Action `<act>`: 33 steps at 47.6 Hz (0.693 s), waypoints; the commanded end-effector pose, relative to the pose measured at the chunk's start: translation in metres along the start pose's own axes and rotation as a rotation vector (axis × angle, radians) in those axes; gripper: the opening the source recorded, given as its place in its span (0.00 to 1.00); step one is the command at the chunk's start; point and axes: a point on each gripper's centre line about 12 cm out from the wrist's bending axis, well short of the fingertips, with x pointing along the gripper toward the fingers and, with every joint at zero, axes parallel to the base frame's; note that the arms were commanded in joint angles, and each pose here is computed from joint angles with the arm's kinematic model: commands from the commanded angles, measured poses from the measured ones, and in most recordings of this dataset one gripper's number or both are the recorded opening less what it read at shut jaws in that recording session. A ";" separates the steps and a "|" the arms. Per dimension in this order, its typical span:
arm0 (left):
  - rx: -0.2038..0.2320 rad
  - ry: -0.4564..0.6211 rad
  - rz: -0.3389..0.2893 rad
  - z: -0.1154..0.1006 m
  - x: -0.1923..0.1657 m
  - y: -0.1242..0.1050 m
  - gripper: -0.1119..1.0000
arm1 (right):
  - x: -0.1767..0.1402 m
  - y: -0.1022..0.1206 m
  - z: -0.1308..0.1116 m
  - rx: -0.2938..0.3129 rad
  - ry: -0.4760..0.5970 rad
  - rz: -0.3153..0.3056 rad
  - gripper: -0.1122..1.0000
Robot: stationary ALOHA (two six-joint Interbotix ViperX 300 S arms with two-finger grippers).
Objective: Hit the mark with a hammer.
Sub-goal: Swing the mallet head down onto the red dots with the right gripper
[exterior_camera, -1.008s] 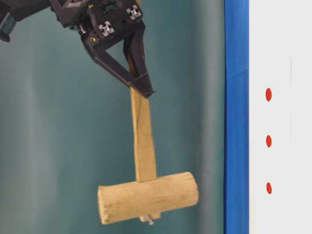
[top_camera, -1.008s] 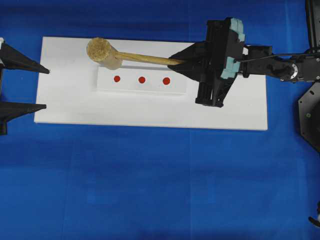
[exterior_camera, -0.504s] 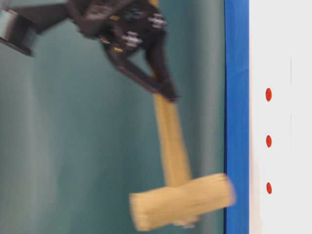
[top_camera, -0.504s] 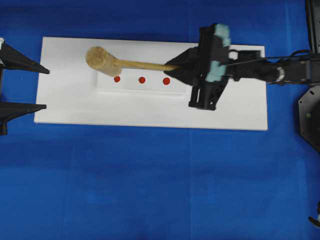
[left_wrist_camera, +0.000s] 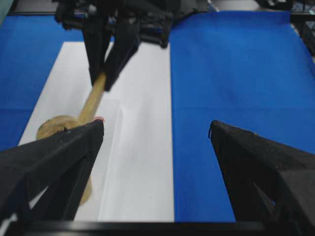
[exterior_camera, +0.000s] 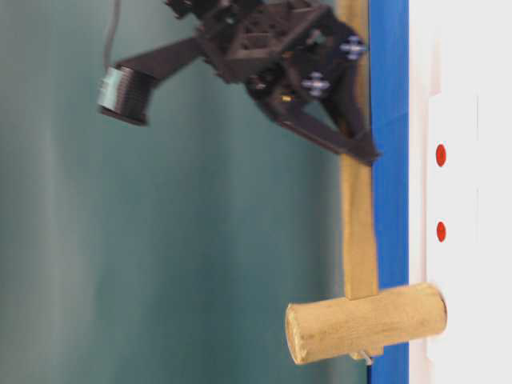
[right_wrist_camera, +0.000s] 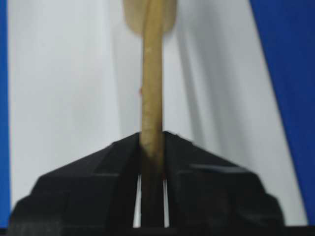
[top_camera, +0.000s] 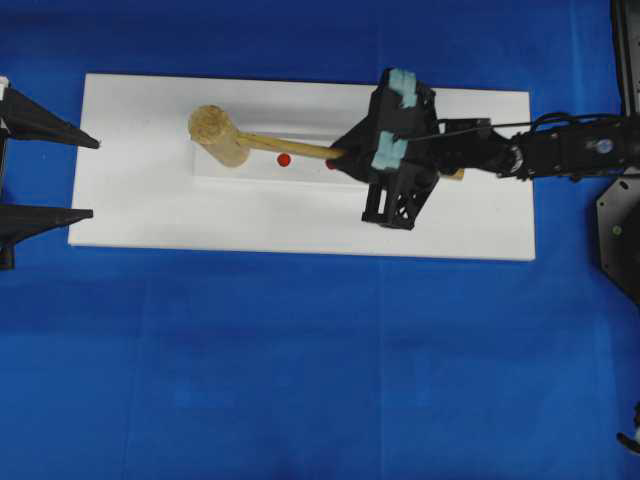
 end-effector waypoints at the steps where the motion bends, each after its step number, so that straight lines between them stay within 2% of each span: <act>1: -0.003 -0.009 0.002 0.004 0.001 0.000 0.91 | -0.018 0.000 0.024 0.004 -0.083 0.007 0.13; 7: -0.003 -0.009 0.002 0.004 0.001 0.000 0.91 | -0.045 0.001 0.043 0.006 -0.164 0.024 0.13; 12: -0.003 -0.008 0.000 0.004 0.001 0.000 0.91 | -0.066 0.000 0.049 0.003 -0.214 0.030 0.13; 22: -0.003 -0.008 0.000 0.004 0.001 0.000 0.91 | -0.092 -0.009 0.037 0.014 -0.251 0.011 0.13; 33: -0.004 -0.011 0.008 0.004 0.001 0.002 0.91 | -0.094 -0.010 0.030 0.013 -0.239 0.012 0.13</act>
